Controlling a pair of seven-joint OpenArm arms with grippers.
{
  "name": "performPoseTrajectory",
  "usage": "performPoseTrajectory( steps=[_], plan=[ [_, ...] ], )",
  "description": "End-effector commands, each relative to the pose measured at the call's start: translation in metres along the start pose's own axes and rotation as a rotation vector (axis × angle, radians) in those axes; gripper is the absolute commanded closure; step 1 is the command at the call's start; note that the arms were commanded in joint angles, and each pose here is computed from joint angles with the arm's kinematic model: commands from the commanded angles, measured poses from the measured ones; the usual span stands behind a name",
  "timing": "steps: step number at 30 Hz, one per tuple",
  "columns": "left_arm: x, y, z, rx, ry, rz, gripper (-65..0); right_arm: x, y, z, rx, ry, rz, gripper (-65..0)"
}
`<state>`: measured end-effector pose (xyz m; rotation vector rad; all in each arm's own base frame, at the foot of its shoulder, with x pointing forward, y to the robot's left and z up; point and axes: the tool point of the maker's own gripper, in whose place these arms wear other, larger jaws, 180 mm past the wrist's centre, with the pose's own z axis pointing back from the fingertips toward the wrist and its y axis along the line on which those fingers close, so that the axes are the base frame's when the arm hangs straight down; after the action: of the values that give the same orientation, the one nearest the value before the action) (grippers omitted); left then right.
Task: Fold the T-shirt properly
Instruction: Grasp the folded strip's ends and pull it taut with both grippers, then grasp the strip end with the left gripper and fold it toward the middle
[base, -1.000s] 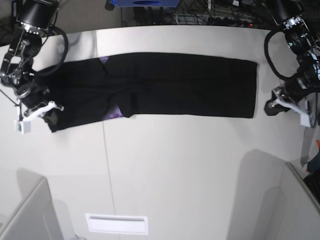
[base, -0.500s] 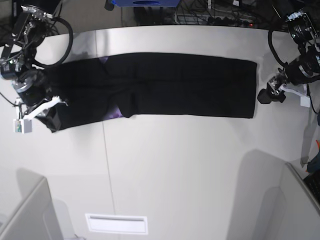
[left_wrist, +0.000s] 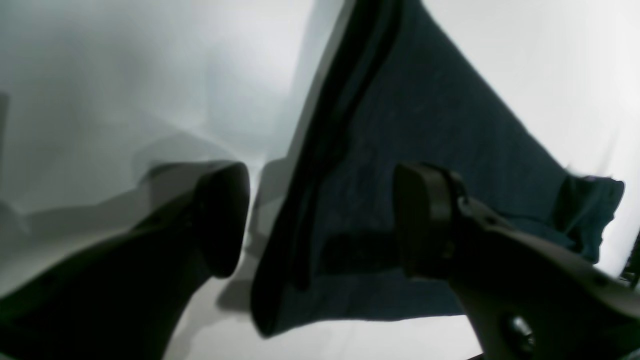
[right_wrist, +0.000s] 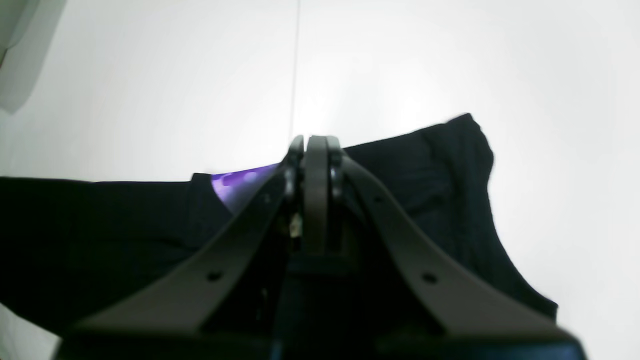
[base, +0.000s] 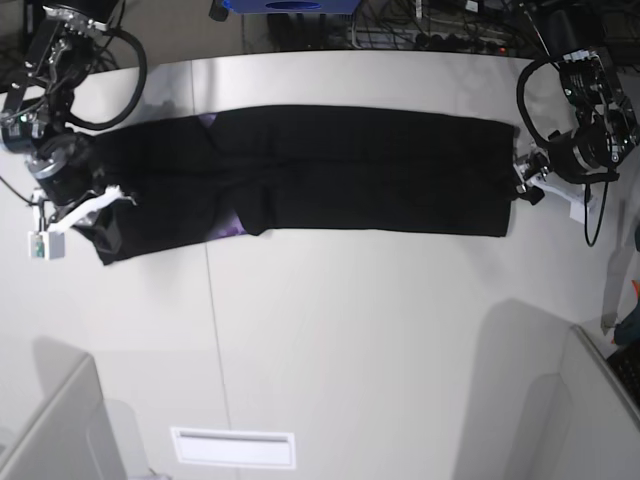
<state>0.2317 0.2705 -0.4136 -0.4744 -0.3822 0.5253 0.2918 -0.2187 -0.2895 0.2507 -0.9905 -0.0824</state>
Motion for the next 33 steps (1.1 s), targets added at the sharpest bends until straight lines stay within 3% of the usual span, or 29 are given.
performPoseTrajectory(
  steps=[1,3,5,7,8,10,15,23,26,29,33],
  plan=[
    [-0.005,0.001,-0.002,0.023,0.036,-0.031,-43.1,0.015,0.001,0.003,0.004,-0.051,0.017,0.0],
    [-0.013,-0.004,-0.008,0.020,0.067,-0.052,-38.3,0.016,0.001,0.003,0.005,-0.052,0.018,0.0],
    [-0.017,-0.004,-0.009,0.022,0.081,-0.056,-23.2,0.015,0.002,0.003,0.007,-0.054,0.012,0.0],
    [-0.017,-0.003,-0.009,0.022,0.079,-0.055,-2.6,0.013,0.005,0.002,0.010,-0.056,-0.001,0.0],
    [-0.016,-0.003,-0.009,0.025,0.078,-0.055,0.0,0.013,0.005,0.002,0.010,-0.056,-0.001,0.0],
    [-0.013,-0.001,-0.007,0.028,0.068,-0.052,0.0,0.013,0.005,0.002,0.011,-0.055,-0.005,0.0],
    [0.022,0.017,0.029,0.065,-0.069,-0.026,0.0,0.012,0.006,0.001,0.015,-0.054,-0.007,0.0],
    [0.027,-0.023,0.074,0.089,-0.189,-0.208,0.0,0.011,0.009,0.000,0.021,-0.050,-0.006,0.0],
    [0.011,-0.048,0.066,0.046,-0.178,-0.181,0.0,0.011,0.010,0.000,0.023,-0.054,-0.012,0.0],
    [-0.016,-0.078,0.042,-0.009,-0.082,-0.214,0.0,0.011,0.011,-0.001,0.026,-0.055,-0.017,0.0],
    [-0.043,-0.126,0.011,-0.110,0.005,-0.172,0.0,0.010,0.011,-0.001,0.026,-0.054,-0.020,0.0]
  ],
)
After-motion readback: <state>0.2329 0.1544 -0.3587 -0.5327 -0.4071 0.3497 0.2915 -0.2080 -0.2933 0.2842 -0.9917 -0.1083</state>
